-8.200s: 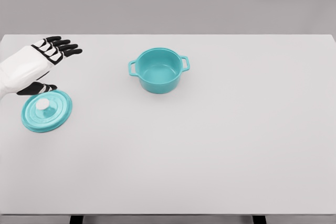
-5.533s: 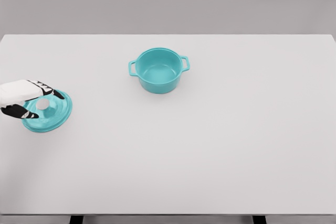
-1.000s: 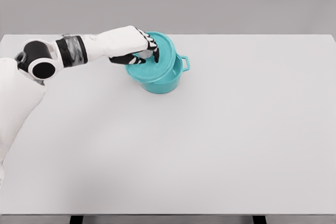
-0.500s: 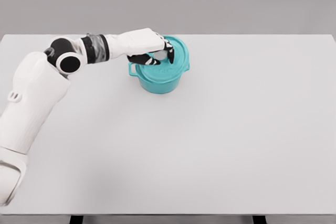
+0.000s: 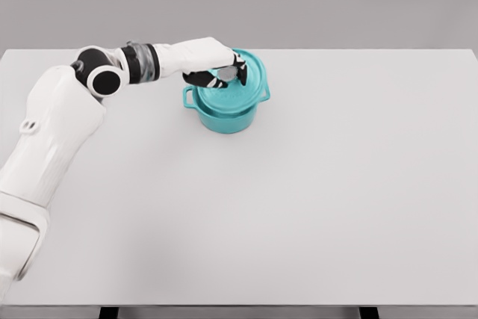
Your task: Cover the pot with left arm
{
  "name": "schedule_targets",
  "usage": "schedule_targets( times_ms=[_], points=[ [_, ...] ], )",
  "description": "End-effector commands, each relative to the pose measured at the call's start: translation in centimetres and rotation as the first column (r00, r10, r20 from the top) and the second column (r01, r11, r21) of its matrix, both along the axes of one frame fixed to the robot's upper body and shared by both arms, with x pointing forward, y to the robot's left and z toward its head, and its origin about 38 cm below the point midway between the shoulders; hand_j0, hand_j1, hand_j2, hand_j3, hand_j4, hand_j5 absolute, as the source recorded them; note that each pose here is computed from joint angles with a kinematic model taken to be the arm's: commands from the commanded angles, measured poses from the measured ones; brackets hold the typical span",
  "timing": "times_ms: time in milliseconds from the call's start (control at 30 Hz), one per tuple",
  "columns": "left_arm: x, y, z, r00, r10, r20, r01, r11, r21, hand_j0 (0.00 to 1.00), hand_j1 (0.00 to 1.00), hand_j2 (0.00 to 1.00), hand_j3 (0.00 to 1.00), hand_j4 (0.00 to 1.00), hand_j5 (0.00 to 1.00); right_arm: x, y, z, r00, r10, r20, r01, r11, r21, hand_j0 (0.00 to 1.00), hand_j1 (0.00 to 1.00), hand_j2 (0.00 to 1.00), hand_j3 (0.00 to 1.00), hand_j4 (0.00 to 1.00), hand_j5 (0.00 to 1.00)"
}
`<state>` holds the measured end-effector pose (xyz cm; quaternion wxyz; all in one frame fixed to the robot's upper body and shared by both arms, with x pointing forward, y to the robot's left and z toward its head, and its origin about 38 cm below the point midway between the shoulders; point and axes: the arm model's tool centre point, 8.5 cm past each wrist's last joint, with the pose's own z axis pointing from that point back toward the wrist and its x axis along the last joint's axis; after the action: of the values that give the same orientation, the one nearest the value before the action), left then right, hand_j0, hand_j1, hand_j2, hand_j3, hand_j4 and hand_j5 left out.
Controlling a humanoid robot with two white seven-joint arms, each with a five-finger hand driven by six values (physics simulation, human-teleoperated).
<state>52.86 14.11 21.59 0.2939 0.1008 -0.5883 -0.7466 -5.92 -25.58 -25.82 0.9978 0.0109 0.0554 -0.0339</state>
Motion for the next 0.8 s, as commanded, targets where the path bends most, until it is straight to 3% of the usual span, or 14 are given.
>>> schedule_targets(
  times_ms=[0, 433, 767],
  points=[
    [0.3, 0.4, -0.6, 1.000, 0.018, -0.025, -0.018, 1.000, -0.004, 0.51, 0.51, 0.51, 0.51, 0.51, 0.51, 0.0, 0.0, 0.0, 1.000, 0.000, 0.001, 0.000, 1.000, 0.000, 1.00, 1.00, 1.00, 1.00, 1.00, 1.00],
    [0.5, 0.0, -1.7, 0.998, 0.027, -0.058, -0.027, 1.000, -0.003, 0.54, 0.54, 0.54, 0.54, 0.54, 0.54, 0.0, 0.0, 0.0, 1.000, -0.001, 0.000, 0.001, 1.000, 0.000, 1.00, 1.00, 1.00, 1.00, 1.00, 1.00],
    [0.5, 0.1, -1.6, 0.998, 0.028, -0.057, -0.028, 1.000, -0.002, 0.63, 0.63, 0.63, 0.63, 0.63, 0.63, 0.0, 0.0, 0.0, 1.000, -0.001, 0.000, 0.001, 1.000, 0.000, 1.00, 1.00, 1.00, 1.00, 1.00, 1.00]
  ],
)
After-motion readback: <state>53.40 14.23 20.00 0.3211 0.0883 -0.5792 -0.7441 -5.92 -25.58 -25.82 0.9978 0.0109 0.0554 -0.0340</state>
